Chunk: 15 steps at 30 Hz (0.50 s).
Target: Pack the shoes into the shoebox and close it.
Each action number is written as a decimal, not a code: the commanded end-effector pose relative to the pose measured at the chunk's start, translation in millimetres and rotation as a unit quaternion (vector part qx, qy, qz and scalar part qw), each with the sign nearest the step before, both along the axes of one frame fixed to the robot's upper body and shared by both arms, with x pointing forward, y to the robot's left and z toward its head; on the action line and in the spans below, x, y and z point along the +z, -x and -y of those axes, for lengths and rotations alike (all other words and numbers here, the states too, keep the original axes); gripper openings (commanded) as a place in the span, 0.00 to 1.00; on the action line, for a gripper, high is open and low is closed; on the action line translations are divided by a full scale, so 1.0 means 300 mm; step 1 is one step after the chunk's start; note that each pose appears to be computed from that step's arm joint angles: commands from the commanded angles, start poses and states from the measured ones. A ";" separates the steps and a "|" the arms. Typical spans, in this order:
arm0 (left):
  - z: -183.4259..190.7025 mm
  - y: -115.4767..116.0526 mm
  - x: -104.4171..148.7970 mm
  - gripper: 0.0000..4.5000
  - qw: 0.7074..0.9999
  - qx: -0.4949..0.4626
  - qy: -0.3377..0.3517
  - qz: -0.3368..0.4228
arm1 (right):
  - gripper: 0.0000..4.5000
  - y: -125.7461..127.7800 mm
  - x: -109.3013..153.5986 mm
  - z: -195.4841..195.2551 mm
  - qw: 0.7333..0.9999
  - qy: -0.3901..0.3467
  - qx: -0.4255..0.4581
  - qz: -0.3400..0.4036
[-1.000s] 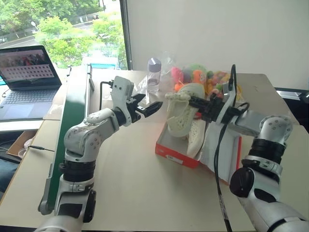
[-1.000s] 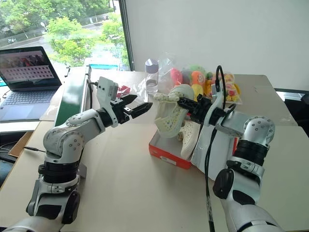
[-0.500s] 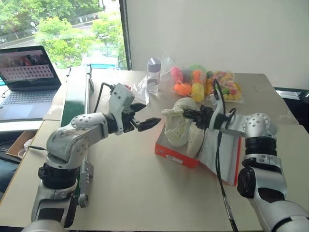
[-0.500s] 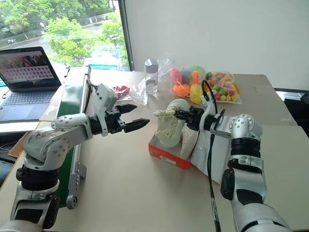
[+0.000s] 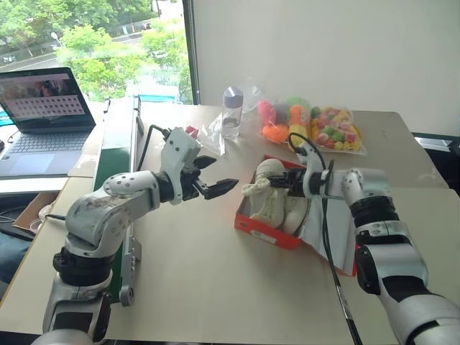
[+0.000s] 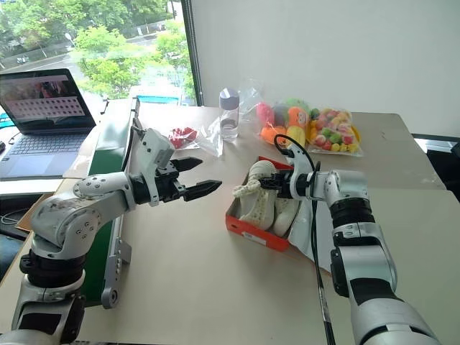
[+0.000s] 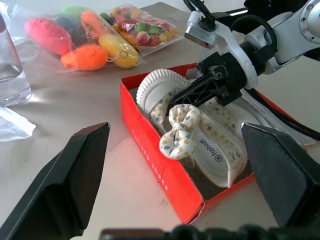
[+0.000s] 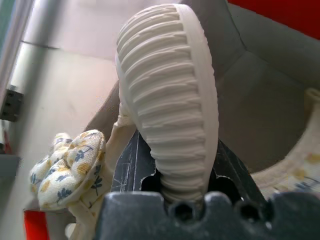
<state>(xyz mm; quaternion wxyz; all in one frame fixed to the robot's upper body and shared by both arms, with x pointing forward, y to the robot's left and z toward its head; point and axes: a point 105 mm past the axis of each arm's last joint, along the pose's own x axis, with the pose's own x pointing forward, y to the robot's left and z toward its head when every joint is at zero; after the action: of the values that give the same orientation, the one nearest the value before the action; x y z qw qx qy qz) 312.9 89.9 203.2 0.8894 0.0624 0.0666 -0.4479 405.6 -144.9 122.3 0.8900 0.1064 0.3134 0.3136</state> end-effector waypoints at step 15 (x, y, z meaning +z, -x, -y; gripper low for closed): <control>0.024 0.000 0.041 1.00 0.999 -0.022 -0.003 0.031 | 0.11 0.094 -0.081 0.127 0.949 0.300 0.091 0.036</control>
<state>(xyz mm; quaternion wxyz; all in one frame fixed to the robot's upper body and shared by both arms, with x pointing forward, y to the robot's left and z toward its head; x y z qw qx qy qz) 314.1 83.2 202.7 0.8817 0.0676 0.0663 -0.4621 384.7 -173.0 116.2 0.8759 -0.1685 0.3409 0.2968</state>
